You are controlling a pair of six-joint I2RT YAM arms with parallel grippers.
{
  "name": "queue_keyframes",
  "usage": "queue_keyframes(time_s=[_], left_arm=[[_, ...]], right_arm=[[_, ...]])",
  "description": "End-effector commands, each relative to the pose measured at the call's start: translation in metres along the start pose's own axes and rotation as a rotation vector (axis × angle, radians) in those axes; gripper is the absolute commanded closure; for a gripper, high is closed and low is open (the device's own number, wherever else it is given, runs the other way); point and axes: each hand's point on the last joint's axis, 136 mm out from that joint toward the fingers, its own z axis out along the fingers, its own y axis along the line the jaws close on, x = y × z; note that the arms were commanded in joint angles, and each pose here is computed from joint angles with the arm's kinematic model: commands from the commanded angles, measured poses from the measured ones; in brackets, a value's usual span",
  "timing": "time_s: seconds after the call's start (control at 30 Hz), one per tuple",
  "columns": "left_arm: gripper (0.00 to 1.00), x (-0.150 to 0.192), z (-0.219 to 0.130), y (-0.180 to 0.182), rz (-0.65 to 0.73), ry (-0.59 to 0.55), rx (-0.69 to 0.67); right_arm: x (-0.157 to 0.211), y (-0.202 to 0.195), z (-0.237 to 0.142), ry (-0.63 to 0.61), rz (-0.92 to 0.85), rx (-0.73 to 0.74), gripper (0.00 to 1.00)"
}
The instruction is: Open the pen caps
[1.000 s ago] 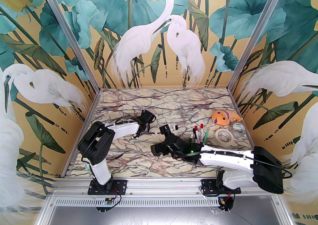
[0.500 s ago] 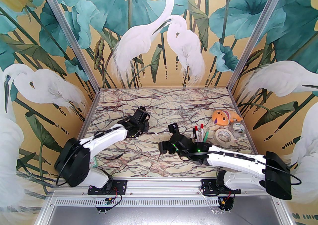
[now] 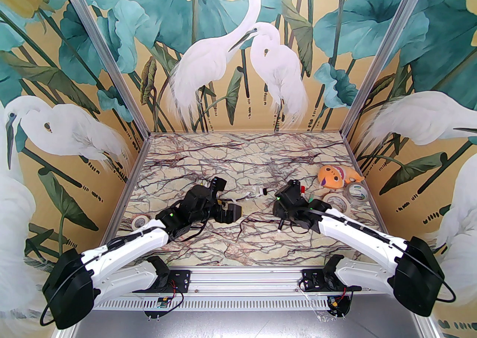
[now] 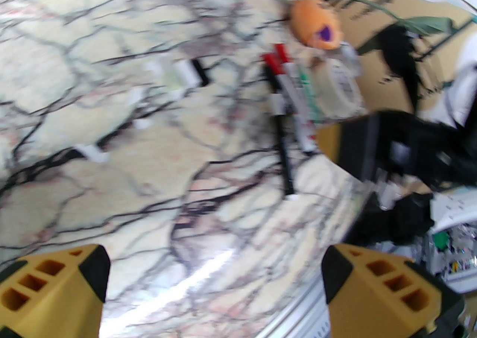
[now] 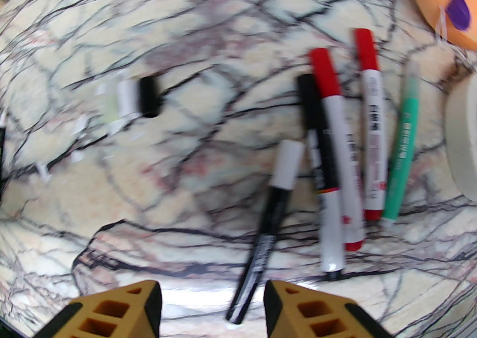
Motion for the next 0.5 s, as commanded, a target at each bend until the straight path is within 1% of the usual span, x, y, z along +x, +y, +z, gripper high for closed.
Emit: queue_keyframes(time_s=[0.0,0.07,0.2,0.47], left_arm=[[0.01,-0.001,-0.004,-0.029,0.019,-0.003,0.164],[0.01,0.001,-0.006,-0.032,0.018,-0.002,0.183],[0.01,0.002,-0.007,-0.034,0.021,-0.001,0.196],[0.01,0.004,-0.003,-0.032,0.006,0.011,0.193]], right_arm=[[-0.005,-0.01,0.006,0.043,0.032,0.031,0.51],[-0.007,-0.012,0.013,0.068,0.046,0.034,0.55],[-0.014,-0.01,0.026,0.089,0.053,0.042,0.6],[-0.022,-0.012,0.051,0.105,0.092,0.055,0.64]])
